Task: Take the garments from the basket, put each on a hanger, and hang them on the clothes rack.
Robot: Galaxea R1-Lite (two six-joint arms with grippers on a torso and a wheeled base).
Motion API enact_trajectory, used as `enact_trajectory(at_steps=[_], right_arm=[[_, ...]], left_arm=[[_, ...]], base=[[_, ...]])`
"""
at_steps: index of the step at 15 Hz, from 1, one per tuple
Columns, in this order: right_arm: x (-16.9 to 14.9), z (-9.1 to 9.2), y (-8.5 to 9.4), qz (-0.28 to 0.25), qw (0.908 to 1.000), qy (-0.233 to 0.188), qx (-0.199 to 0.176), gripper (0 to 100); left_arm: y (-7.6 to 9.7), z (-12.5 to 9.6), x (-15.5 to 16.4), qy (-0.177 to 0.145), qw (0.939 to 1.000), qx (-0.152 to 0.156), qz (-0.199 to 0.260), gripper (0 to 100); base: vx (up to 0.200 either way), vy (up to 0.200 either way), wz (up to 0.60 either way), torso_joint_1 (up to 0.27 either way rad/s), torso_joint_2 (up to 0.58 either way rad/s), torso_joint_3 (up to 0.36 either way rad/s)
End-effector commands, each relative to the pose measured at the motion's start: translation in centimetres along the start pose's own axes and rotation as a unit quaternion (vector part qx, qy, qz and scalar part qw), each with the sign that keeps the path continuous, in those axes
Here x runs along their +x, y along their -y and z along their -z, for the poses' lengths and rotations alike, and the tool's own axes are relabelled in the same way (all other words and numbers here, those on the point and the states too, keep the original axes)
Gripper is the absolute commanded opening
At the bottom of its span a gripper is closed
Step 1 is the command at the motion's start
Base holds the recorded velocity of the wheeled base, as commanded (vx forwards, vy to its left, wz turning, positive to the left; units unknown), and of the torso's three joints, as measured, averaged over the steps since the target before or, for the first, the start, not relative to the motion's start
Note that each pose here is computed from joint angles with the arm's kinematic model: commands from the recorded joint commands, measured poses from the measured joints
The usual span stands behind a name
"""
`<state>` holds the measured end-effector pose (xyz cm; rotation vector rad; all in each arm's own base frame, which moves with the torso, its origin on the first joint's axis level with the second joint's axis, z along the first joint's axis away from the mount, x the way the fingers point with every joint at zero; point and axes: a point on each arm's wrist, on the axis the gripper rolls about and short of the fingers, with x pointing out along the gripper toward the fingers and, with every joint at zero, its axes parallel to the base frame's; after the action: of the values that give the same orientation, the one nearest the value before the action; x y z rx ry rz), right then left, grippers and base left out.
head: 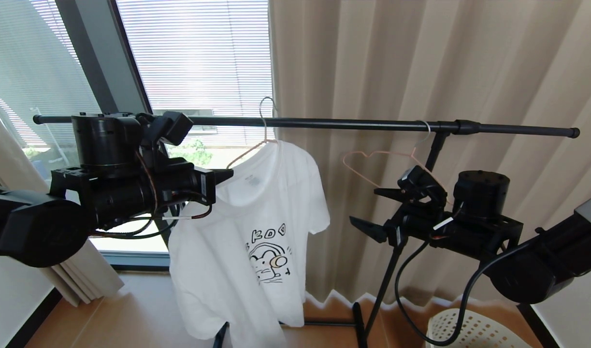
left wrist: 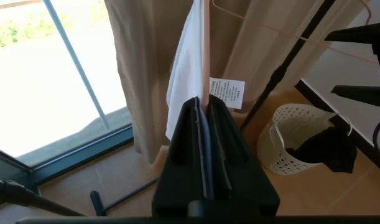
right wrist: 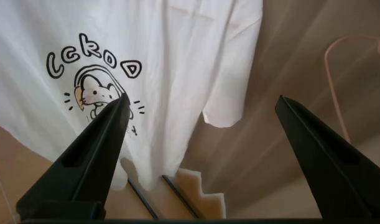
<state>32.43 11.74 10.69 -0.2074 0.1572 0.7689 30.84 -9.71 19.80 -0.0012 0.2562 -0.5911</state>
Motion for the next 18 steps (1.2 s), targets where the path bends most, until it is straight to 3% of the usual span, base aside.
enact_trajectory(at_steps=[1,6,17,18], right_arm=[[0.0,0.0,0.0,-0.001,1.0,0.0,0.0,100],[0.0,0.0,0.0,-0.001,1.0,0.0,0.0,100],[0.0,0.1,0.0,-0.001,1.0,-0.001,0.0,100],[0.0,0.1,0.0,-0.001,1.0,-0.002,0.001,100]], left_arm=[[-0.6,0.5,1.1,-0.006,1.0,-0.006,-0.003,0],[-1.4,0.7,3.1,-0.008,0.9998,-0.012,-0.016,0],[-1.7,1.3,3.7,-0.018,0.9995,-0.019,-0.018,0],[-1.7,1.3,3.6,-0.018,0.9995,-0.019,-0.018,100]], base=[[0.0,0.0,0.0,0.0,0.0,0.0],[0.0,0.0,0.0,0.0,0.0,0.0],[0.0,0.0,0.0,0.0,0.0,0.0],[0.0,0.0,0.0,0.0,0.0,0.0]])
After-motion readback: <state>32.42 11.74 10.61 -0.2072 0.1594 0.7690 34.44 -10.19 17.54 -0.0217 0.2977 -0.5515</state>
